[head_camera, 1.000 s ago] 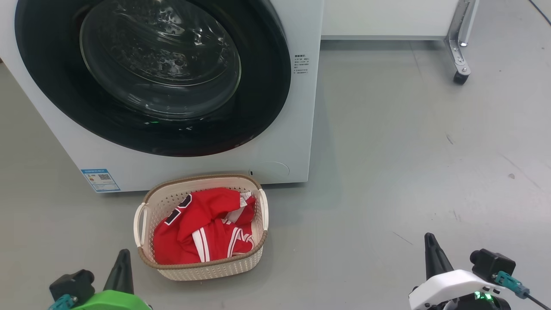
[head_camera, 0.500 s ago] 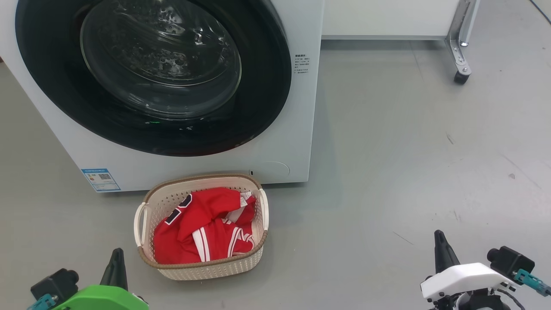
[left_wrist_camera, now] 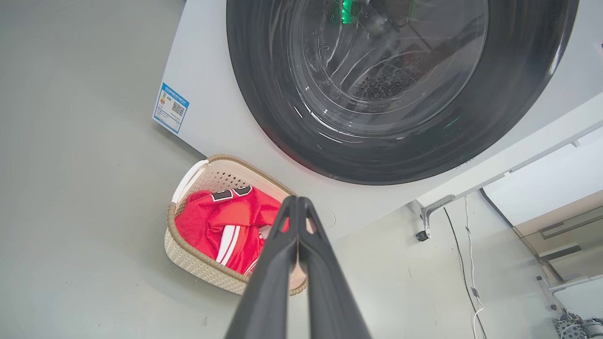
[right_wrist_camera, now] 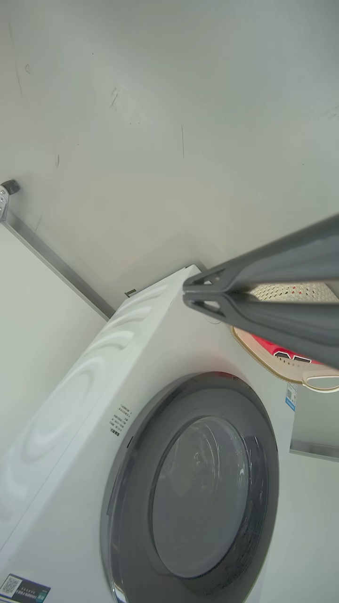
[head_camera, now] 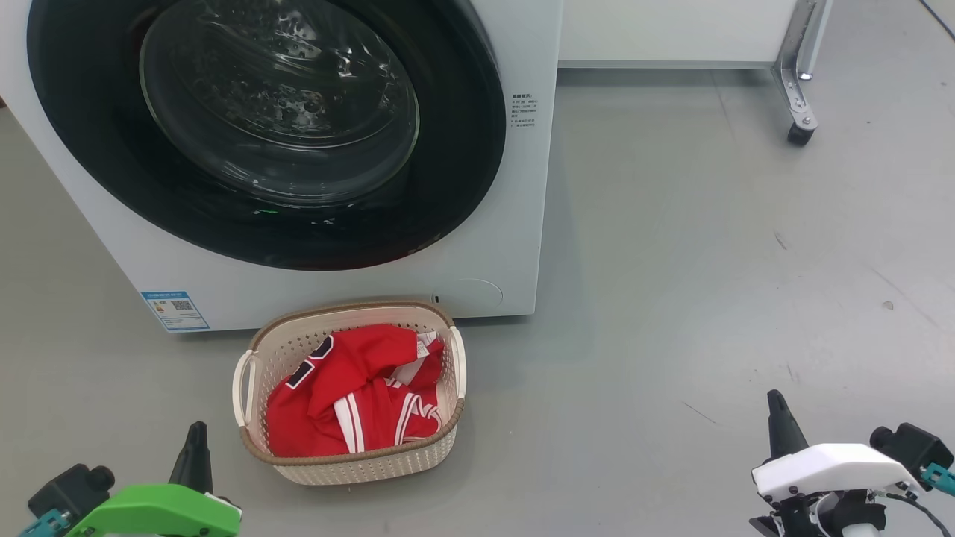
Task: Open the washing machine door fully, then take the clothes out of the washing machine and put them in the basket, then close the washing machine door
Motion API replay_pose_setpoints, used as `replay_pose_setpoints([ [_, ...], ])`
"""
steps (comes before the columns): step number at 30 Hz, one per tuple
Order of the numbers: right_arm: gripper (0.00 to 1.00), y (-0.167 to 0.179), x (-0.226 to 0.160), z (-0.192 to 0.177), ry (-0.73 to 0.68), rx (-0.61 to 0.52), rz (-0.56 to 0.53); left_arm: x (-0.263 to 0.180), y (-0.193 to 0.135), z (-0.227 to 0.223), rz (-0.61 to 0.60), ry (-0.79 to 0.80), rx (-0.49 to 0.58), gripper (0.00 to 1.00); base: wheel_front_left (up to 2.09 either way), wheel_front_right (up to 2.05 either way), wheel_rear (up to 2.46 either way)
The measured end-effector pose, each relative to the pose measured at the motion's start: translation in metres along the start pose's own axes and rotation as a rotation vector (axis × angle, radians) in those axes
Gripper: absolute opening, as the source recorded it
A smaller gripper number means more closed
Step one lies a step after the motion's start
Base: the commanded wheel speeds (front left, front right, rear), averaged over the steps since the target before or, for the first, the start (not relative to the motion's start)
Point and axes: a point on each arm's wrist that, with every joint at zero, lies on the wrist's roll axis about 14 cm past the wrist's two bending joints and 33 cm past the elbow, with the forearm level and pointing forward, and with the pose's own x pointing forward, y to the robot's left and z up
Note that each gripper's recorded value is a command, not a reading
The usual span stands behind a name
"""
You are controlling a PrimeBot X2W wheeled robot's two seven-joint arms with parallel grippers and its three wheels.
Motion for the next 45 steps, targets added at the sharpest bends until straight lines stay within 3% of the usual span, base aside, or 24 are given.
replay_pose_setpoints([
  [22,0.0,-0.003,0.006,0.021,-0.026,0.3,-0.001,0.005,-0.006,0.013,-0.036,-0.009,-0.322,0.0,0.0,0.0,0.0],
  [45,0.0,0.007,0.014,0.05,-0.069,0.594,0.07,0.01,-0.021,0.035,-0.132,-0.036,-0.632,0.0,0.0,0.0,0.0],
])
